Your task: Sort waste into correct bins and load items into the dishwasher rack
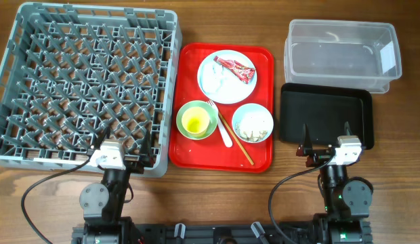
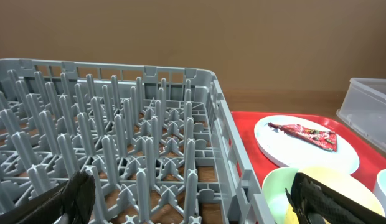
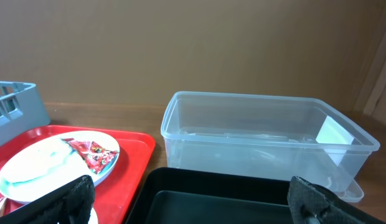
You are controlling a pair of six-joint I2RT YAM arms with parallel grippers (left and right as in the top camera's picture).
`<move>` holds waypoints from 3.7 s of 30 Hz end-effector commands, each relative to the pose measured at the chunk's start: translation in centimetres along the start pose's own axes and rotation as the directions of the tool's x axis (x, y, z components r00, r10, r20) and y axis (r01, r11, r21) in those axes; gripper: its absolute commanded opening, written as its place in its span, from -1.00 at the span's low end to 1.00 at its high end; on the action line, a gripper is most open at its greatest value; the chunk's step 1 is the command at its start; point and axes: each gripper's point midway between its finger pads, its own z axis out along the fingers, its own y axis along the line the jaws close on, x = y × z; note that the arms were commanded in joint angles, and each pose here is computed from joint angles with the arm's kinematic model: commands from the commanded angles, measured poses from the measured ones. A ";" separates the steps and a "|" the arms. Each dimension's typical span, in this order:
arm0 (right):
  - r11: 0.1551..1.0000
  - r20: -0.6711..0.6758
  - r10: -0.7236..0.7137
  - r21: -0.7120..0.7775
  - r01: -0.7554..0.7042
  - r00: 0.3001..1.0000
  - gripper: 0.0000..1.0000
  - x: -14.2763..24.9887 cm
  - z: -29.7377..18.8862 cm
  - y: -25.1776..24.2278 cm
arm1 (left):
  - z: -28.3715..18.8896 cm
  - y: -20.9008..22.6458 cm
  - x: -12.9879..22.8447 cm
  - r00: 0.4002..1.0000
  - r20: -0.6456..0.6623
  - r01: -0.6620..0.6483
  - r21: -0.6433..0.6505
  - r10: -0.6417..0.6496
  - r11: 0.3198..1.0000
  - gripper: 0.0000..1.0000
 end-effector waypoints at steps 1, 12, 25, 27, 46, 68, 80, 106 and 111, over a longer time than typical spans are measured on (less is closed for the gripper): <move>1.000 0.015 -0.018 0.015 0.017 1.000 0.99 -0.3 -0.1 -0.3 | 0.1 -0.2 0.5 1.000 -0.014 -0.014 0.013 0.015 1.000 1.00; 1.000 0.015 -0.018 0.015 0.018 1.000 1.00 -0.3 -0.1 -0.3 | 0.1 -0.2 0.5 1.000 -0.014 -0.014 0.013 0.015 1.000 1.00; 1.000 0.019 -0.020 0.016 0.019 1.000 1.00 -0.4 -0.1 -0.3 | 0.1 -0.2 0.4 1.000 -0.013 -0.017 0.013 0.017 1.000 1.00; 1.000 0.015 -0.014 0.014 0.014 1.000 1.00 -0.3 -0.1 -0.2 | 0.1 -0.2 0.4 1.000 -0.012 -0.017 0.013 0.017 1.000 1.00; 0.989 -0.039 0.131 -0.070 -0.133 0.991 1.00 -2.6 0.5 1.2 | -0.8 -0.5 -2.2 0.987 -0.116 0.107 -0.006 -0.107 0.994 1.00; 0.971 -0.658 0.003 -0.179 -0.160 0.753 1.00 -7.5 10.7 3.4 | 2.6 -1.5 -6.7 0.783 -0.593 0.189 -0.063 -0.189 0.980 1.00; 0.924 -0.659 0.128 -0.193 -0.330 0.741 0.99 -9.4 11.9 5.5 | 2.7 -1.5 -6.6 0.781 -0.596 0.188 -0.063 -0.188 0.980 1.00; 0.948 -0.760 -0.008 -0.212 -0.237 0.650 0.99 -4.0 21.1 20.7 | 3.2 -1.2 -7.2 0.802 -0.569 0.179 -0.064 -0.183 0.982 1.00; 0.953 -0.843 -0.013 -0.174 -0.250 0.538 0.89 2.7 21.0 23.7 | 3.2 -1.2 -7.2 0.802 -0.569 0.179 -0.064 -0.183 0.982 1.00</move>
